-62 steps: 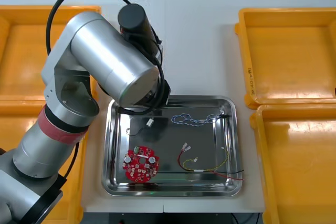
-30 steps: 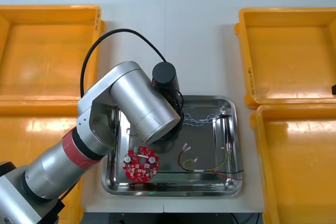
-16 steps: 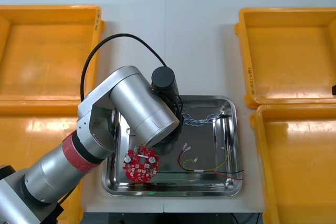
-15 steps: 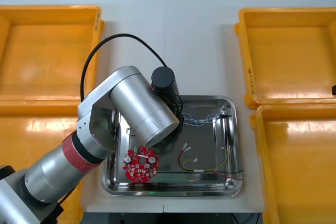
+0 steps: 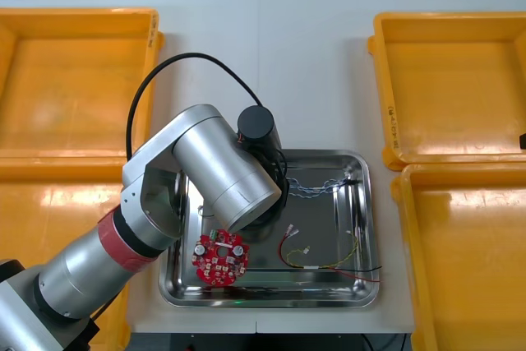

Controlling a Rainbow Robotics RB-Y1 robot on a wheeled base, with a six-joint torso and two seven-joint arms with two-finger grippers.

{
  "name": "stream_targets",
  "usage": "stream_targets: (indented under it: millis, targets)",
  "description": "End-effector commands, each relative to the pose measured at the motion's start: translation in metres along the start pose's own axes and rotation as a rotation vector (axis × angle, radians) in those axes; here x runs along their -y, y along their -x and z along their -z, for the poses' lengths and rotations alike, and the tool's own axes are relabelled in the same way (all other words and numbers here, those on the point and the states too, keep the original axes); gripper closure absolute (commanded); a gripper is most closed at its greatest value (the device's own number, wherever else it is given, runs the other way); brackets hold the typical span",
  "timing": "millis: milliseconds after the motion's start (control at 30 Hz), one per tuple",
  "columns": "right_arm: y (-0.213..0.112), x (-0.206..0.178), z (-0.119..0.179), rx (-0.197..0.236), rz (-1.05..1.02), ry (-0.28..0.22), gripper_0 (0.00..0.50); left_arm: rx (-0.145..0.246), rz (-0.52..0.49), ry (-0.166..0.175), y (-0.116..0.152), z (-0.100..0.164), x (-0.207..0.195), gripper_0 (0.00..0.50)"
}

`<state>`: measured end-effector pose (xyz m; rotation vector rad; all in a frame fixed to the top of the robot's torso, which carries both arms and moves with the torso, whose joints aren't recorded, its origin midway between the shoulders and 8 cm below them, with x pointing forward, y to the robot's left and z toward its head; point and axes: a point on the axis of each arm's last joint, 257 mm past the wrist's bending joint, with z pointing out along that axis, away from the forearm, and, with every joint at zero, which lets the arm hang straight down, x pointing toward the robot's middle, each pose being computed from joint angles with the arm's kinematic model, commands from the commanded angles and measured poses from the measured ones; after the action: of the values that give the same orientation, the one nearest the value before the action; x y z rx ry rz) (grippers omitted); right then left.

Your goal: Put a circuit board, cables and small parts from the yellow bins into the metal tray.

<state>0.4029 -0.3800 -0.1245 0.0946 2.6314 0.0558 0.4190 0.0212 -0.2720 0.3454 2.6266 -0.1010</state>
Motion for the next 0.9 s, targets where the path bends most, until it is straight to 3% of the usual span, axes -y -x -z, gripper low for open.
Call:
stream_targets:
  millis: [33, 267, 367, 600, 733, 900]
  targets:
    - [0.005, 0.019, 0.013, 0.015, 0.015, -0.047, 0.000, 0.017, 0.063, 0.013, -0.001, -0.001, -0.005, 0.000]
    - [0.005, 0.019, 0.013, 0.015, 0.015, -0.047, 0.000, 0.031, 0.051, 0.014, 0.003, 0.015, -0.009, 0.000]
    - [0.005, 0.019, 0.013, 0.015, 0.015, -0.047, 0.000, 0.031, 0.046, -0.004, 0.005, 0.028, -0.009, 0.000]
    - [0.005, 0.019, 0.013, 0.015, 0.015, -0.047, 0.000, 0.074, 0.029, -0.029, 0.018, 0.054, -0.011, 0.000]
    - [0.005, 0.019, 0.013, 0.015, 0.015, -0.047, 0.000, 0.100, 0.014, -0.023, 0.031, 0.066, -0.023, 0.000]
    - [0.005, 0.019, 0.013, 0.015, 0.015, -0.047, 0.000, 0.098, -0.034, -0.010, 0.040, 0.082, -0.043, 0.000]
